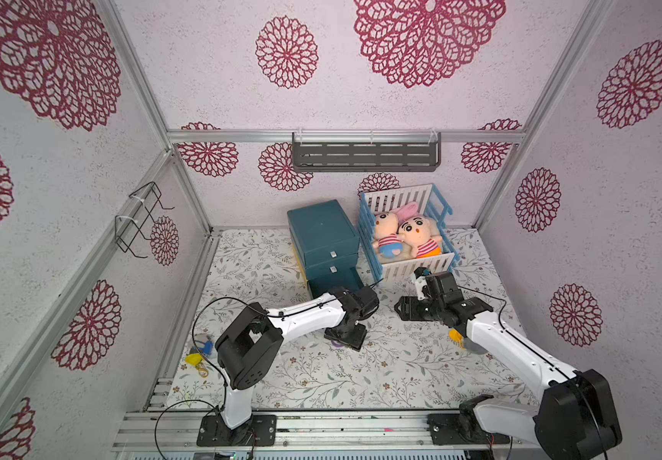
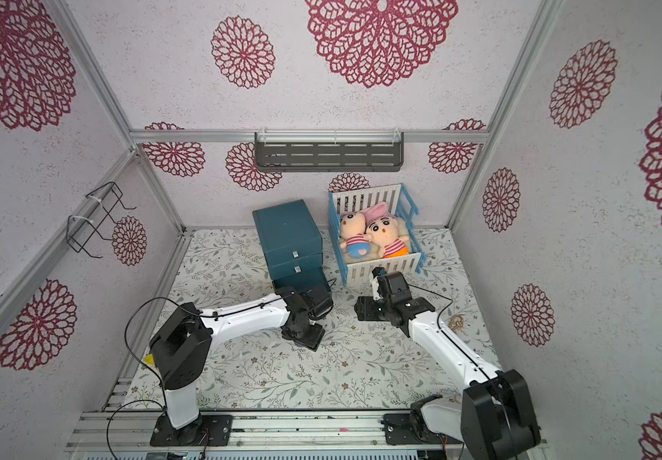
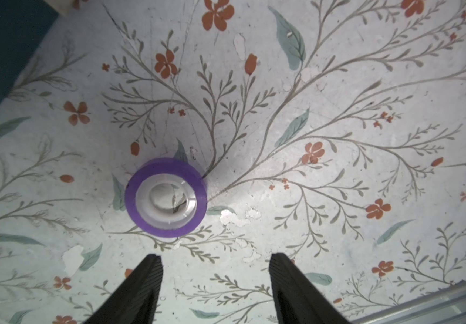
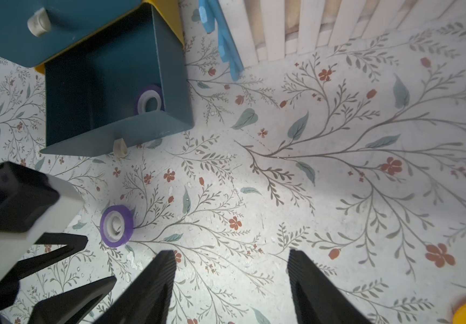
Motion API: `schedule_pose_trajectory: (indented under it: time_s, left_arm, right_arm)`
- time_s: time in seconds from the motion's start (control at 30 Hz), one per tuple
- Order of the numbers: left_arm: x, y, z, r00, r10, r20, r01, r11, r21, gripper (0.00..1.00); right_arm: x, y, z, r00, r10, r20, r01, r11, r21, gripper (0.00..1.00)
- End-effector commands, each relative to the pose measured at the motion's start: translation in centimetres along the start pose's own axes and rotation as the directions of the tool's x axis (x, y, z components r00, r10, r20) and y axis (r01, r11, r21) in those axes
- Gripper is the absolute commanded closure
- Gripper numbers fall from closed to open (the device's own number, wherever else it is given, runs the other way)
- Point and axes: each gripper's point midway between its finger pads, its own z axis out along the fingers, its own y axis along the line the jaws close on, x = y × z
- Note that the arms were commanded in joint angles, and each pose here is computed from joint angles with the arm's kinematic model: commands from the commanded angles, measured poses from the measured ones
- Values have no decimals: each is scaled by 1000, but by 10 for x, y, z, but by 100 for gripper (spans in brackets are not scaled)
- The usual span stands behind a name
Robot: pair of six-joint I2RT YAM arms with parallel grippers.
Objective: Place the transparent tape into the drawer according to color
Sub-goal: Pick up the tape at the center of the board.
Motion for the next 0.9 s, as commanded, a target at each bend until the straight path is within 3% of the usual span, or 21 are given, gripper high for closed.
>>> schedule_pose_trajectory:
  time_s: [0.0,0.3,0.87]
  left_arm:
    - [-6,-5,6,999,30,9,-30,1000,-8,36]
    - [-10,-4,22,999,49,-13,-49,998,-41,42]
    - [-14,2,31,998,67,-20,-68,994,-87,46]
  right_arm:
    - [-11,5,-10,999,2,55,0,1000,-30,30]
    - [-7,4,-9,999,6,47,-4,999,-38,30]
    - [-9,2,-11,999,10,52,-9,999,-36,30]
